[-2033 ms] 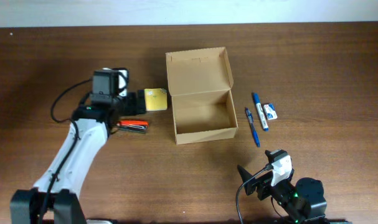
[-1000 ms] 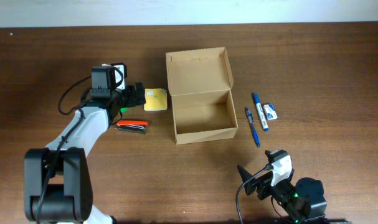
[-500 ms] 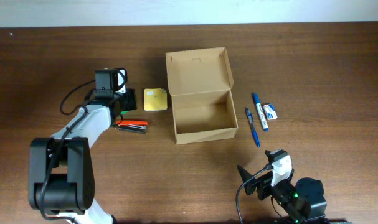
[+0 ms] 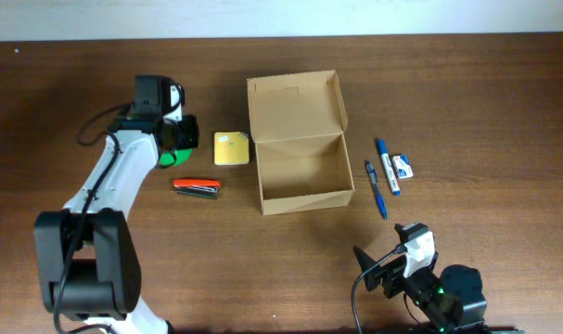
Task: Pack container
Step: 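Reach left gripper to the green tape roll and grasp its rim, then carry the green tape with left gripper into the box and release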
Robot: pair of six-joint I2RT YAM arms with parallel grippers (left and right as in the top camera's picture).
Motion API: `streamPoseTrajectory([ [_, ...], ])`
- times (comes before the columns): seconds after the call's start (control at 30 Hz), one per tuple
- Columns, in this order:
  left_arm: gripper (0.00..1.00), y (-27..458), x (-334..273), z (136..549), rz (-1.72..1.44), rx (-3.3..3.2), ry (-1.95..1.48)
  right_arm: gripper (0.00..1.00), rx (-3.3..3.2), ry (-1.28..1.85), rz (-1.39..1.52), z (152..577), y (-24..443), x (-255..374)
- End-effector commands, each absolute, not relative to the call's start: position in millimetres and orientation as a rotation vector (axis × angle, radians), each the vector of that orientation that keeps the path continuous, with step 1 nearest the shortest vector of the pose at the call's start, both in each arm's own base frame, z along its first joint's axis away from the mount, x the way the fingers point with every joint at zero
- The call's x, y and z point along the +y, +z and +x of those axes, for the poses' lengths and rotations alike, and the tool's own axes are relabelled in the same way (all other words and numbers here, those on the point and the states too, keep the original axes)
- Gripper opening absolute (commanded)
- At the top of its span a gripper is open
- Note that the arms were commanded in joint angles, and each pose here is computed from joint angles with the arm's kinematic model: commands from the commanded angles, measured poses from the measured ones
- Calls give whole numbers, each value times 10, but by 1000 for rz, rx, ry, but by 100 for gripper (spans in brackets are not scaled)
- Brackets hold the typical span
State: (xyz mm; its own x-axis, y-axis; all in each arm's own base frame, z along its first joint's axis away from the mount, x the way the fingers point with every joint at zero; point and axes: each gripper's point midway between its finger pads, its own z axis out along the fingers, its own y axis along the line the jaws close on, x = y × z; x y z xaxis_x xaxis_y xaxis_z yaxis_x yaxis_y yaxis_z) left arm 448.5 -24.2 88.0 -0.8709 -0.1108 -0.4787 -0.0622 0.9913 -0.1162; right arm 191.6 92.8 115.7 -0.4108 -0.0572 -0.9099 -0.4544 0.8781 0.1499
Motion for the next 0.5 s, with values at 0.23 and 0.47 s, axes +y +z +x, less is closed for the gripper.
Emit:
streamPoseTrajectory([
  [0.23,2,2417,-1295,4588,43,2325,-317,99,1957,474,-381,1904,1151,953],
  [0.47,2,2388,-2157,4231,16,2372,-494,99,1957,474,-381,1904,1151,953],
])
